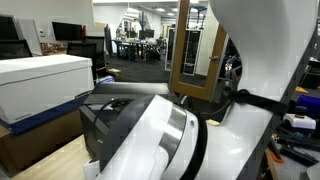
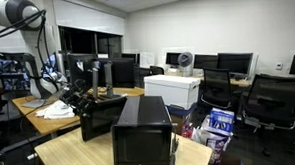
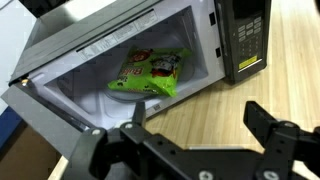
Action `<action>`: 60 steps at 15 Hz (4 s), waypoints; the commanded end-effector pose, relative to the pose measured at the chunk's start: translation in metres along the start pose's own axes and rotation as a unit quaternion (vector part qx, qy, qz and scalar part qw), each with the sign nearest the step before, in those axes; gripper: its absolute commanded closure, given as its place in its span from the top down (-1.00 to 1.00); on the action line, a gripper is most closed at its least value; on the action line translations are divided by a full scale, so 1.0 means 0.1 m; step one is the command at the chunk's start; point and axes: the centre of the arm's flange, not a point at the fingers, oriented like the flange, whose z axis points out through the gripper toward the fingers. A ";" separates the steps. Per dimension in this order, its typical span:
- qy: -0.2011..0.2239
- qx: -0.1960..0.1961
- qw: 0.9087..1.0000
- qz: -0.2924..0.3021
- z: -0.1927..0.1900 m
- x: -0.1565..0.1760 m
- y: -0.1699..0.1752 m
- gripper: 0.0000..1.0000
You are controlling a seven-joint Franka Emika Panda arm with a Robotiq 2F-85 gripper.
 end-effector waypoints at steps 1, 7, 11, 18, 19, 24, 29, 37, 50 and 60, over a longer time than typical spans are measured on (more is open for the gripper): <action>0.047 0.007 0.999 -0.007 -0.21 0.00 -0.19 1.00; 0.075 0.001 0.997 -0.024 -0.35 0.23 -0.26 1.00; 0.080 0.005 0.996 -0.026 -0.38 0.25 -0.30 1.00; 0.065 0.000 0.998 -0.019 -0.32 0.21 -0.25 1.00; 0.059 -0.003 0.998 -0.017 -0.30 0.18 -0.21 1.00; 0.041 0.002 0.999 -0.007 -0.18 0.10 -0.08 1.00; 0.035 -0.001 0.999 -0.006 -0.15 0.11 -0.06 1.00; 0.006 -0.017 1.000 -0.017 -0.15 0.20 -0.17 1.00; 0.018 0.080 0.997 -0.010 1.04 -0.44 0.51 1.00; -0.011 0.100 0.986 -0.134 1.41 -0.26 0.25 1.00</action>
